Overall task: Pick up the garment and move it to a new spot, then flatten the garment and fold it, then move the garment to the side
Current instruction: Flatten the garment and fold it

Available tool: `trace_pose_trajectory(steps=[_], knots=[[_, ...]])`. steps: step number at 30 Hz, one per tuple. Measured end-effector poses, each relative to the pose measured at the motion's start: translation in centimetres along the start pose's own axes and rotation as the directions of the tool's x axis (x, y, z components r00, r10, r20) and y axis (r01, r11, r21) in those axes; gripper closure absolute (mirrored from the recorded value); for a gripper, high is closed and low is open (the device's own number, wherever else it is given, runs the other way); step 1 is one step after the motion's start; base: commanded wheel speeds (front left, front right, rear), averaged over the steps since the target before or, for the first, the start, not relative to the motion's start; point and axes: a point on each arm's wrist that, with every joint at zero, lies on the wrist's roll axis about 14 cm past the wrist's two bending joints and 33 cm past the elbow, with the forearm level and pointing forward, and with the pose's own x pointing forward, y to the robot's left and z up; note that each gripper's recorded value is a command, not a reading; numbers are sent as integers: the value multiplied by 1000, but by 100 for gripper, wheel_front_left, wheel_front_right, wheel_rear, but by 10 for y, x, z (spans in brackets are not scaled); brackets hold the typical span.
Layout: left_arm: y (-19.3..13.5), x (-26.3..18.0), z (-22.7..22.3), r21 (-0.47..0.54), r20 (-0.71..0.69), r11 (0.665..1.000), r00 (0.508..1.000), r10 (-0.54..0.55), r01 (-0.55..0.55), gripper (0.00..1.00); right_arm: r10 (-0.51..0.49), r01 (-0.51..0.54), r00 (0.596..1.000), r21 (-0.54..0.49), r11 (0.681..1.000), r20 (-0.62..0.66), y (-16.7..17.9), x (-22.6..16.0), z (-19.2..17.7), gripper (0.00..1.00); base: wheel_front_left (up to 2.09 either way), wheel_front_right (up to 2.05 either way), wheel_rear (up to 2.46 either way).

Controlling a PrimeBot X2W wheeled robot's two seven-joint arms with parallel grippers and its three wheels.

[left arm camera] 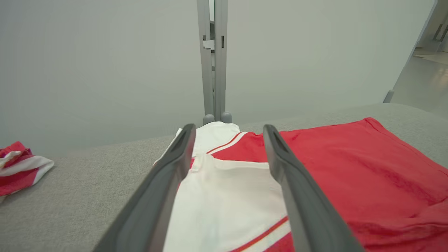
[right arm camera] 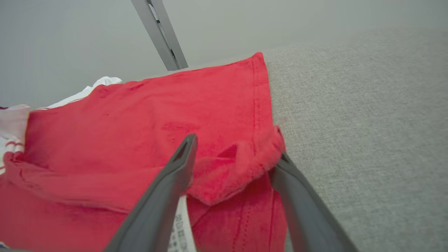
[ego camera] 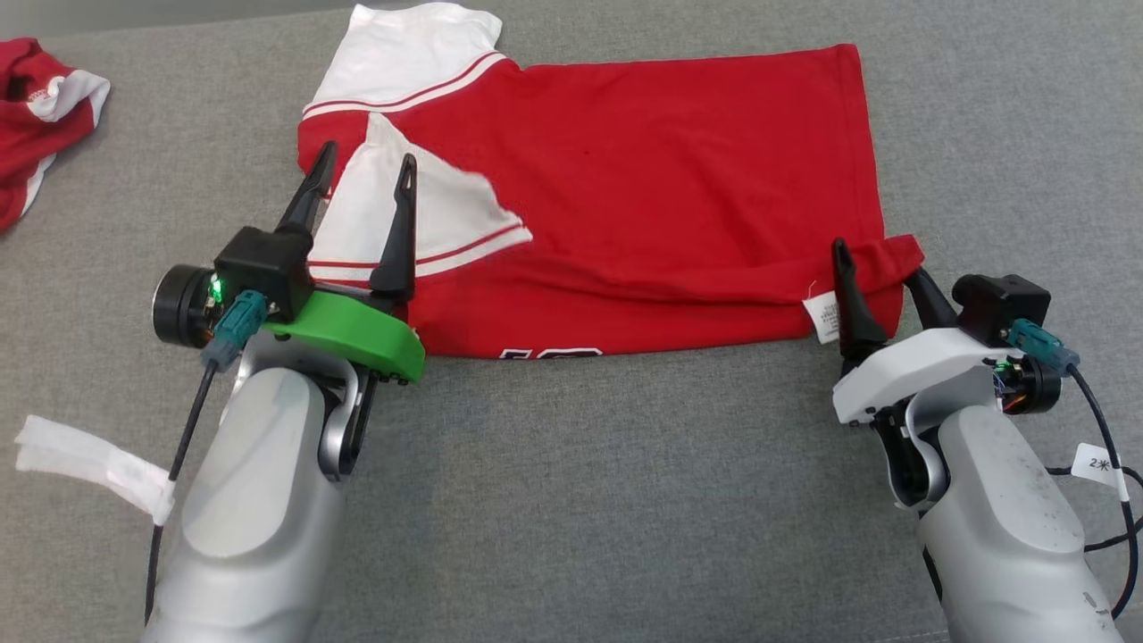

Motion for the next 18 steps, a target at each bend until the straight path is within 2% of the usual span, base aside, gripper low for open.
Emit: trace_pose_trajectory(steps=[10, 13, 18], knots=[[24, -44, -7, -95, -3, 987, 992, 129, -129, 0, 26, -19, 992, -57, 998, 126, 8, -3, 39, 0, 0, 0, 0], [32, -64, -21, -146, -48, 972, 982, 181, -186, 0, 32, -17, 988, -97, 995, 154, 9, -10, 48, 0, 0, 0, 0], [34, -93, -51, -270, -176, 925, 958, 225, -267, 0, 31, -10, 986, -131, 991, 164, 8, -26, 53, 0, 0, 0, 0]])
